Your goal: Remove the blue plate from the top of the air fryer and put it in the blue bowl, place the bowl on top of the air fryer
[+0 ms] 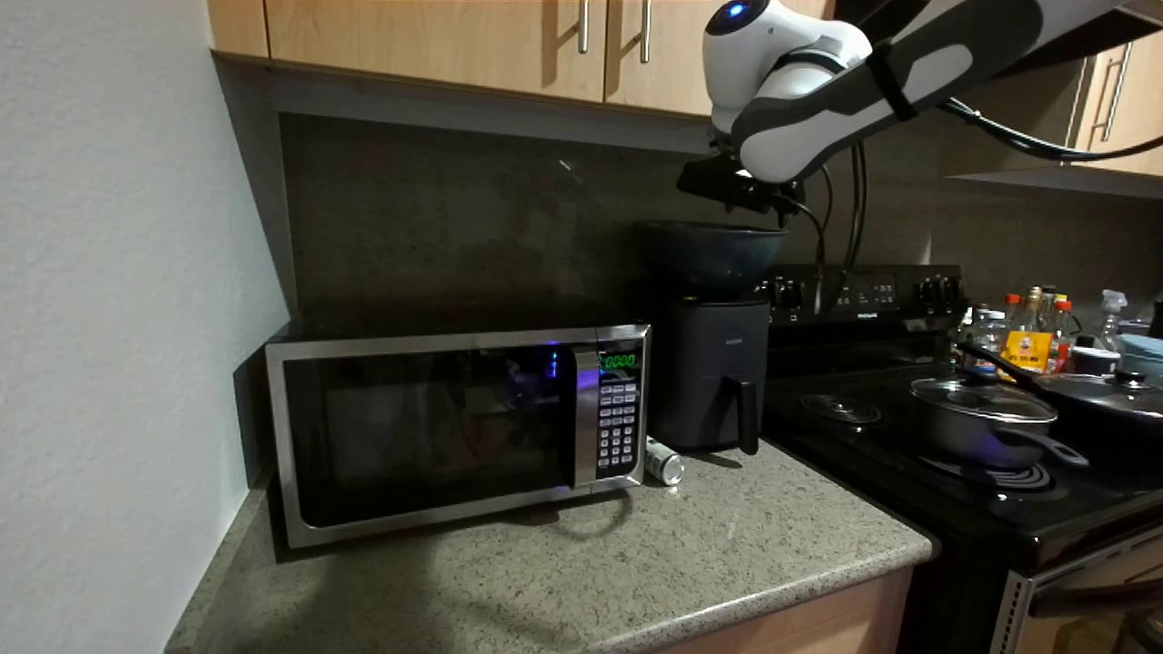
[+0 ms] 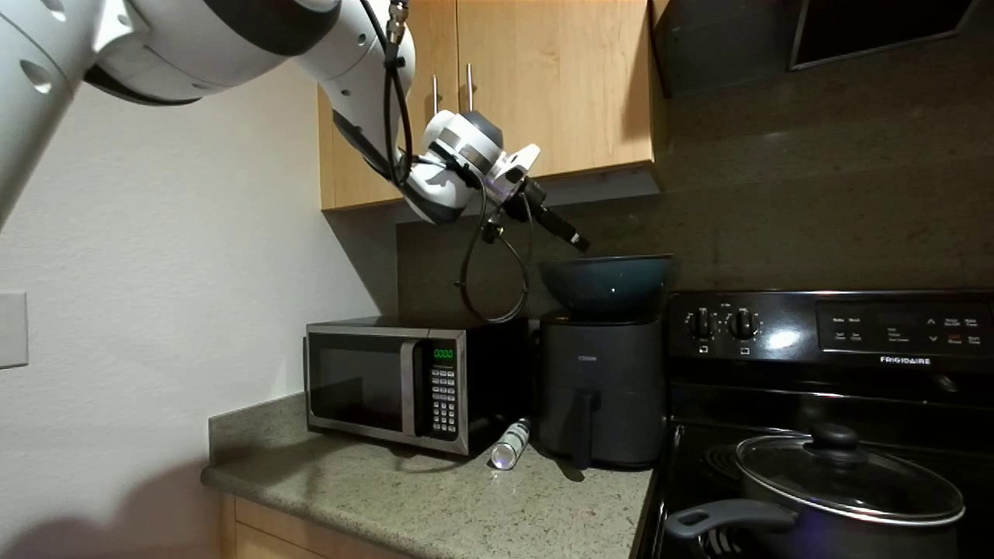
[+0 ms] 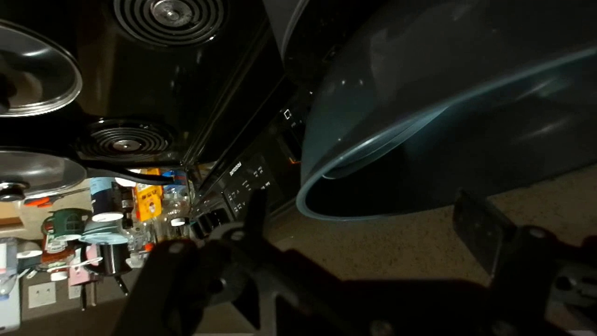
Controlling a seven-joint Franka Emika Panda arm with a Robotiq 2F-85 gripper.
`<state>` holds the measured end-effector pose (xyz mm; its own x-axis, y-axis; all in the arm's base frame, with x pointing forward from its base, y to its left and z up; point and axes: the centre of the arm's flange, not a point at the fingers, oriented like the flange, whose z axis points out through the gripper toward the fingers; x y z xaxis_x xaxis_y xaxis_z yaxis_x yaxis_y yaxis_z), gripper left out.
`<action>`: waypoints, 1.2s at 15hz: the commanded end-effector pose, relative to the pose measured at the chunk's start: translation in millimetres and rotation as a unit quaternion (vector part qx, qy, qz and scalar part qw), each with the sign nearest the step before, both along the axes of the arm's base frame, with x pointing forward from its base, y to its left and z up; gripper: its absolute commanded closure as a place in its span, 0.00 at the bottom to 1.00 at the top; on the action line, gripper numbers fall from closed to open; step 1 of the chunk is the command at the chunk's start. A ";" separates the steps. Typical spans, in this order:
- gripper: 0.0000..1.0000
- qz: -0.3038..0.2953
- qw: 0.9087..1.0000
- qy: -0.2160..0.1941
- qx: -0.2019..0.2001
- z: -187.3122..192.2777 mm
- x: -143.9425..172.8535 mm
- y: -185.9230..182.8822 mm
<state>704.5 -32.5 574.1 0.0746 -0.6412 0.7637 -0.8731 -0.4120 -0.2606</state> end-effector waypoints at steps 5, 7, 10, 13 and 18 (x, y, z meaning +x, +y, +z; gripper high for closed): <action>0.00 -0.024 0.998 0.047 -0.025 40.3 -90.9 -25.1; 0.00 -0.050 0.997 0.050 -0.034 52.2 -116.0 -38.2; 0.00 -0.086 0.995 0.040 -0.041 68.8 -148.6 -56.3; 0.00 -0.090 0.995 0.036 -0.030 80.5 -132.8 -64.4; 0.00 -0.099 0.994 0.029 -0.025 84.7 -147.0 -69.2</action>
<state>557.6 -101.6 658.6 -0.0042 -0.6089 0.7932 -0.9514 -0.2420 -0.1907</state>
